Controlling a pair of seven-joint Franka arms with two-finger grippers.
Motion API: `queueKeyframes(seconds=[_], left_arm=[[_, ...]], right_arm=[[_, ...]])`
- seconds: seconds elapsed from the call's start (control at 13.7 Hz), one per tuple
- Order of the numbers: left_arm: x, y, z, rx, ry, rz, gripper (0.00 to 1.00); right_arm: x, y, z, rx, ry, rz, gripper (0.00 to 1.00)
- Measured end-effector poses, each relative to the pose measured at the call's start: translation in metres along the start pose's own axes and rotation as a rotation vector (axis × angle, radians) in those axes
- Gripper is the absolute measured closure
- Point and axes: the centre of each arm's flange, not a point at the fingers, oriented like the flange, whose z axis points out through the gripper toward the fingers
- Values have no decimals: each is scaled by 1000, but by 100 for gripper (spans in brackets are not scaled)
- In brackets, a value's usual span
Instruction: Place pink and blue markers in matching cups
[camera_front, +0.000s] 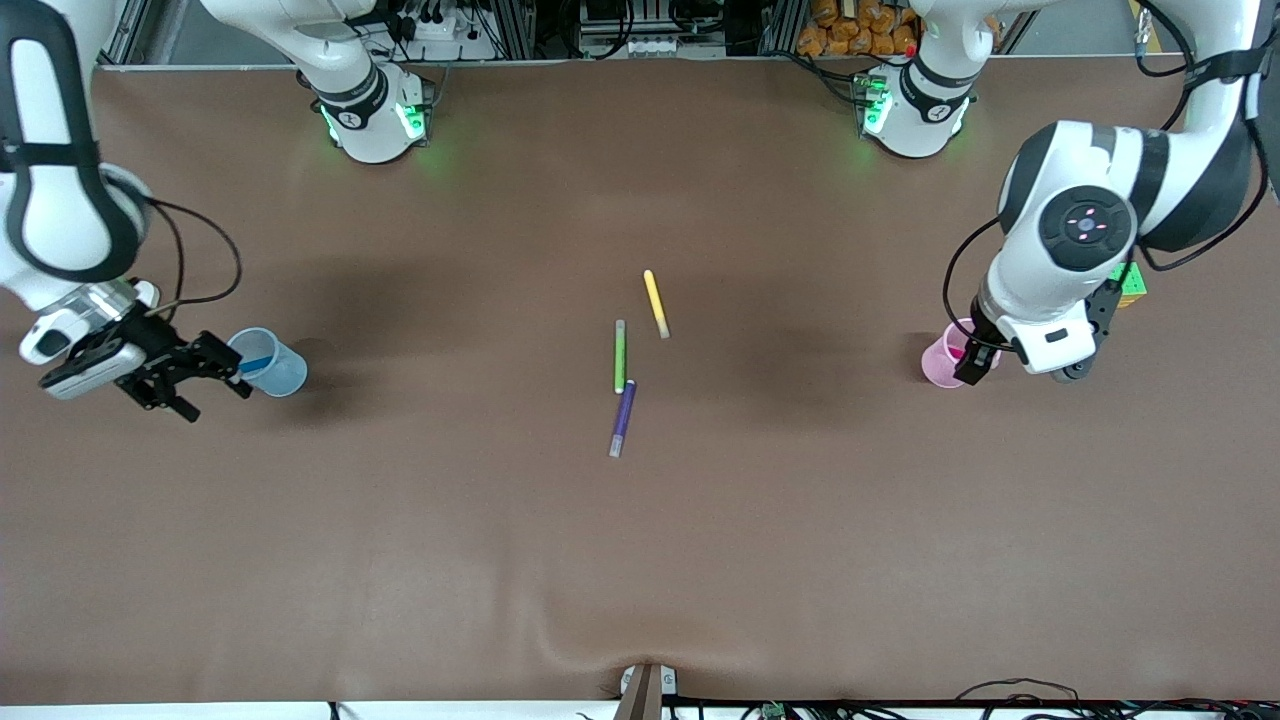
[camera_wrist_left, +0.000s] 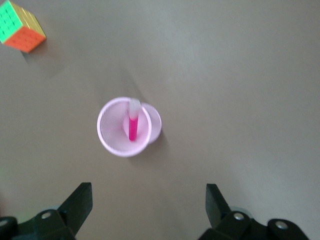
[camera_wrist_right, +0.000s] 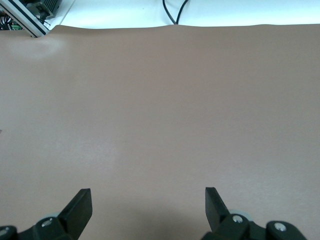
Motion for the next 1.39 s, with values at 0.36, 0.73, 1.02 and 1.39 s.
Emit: queueKeyframes(seconds=[0.36, 0.73, 1.02, 1.39], left_arm=[[10, 8, -50, -61, -44, 211, 0], [-12, 23, -89, -139, -22, 374, 0], [-16, 24, -137, -194, 24, 601, 0], [29, -16, -175, -172, 77, 857, 0]], right_arm=[[60, 0, -30, 38, -140, 86, 0], [115, -32, -75, 1, -339, 244, 0], [147, -93, -84, -121, -497, 341, 0], [188, -145, -96, -267, -471, 293, 0]])
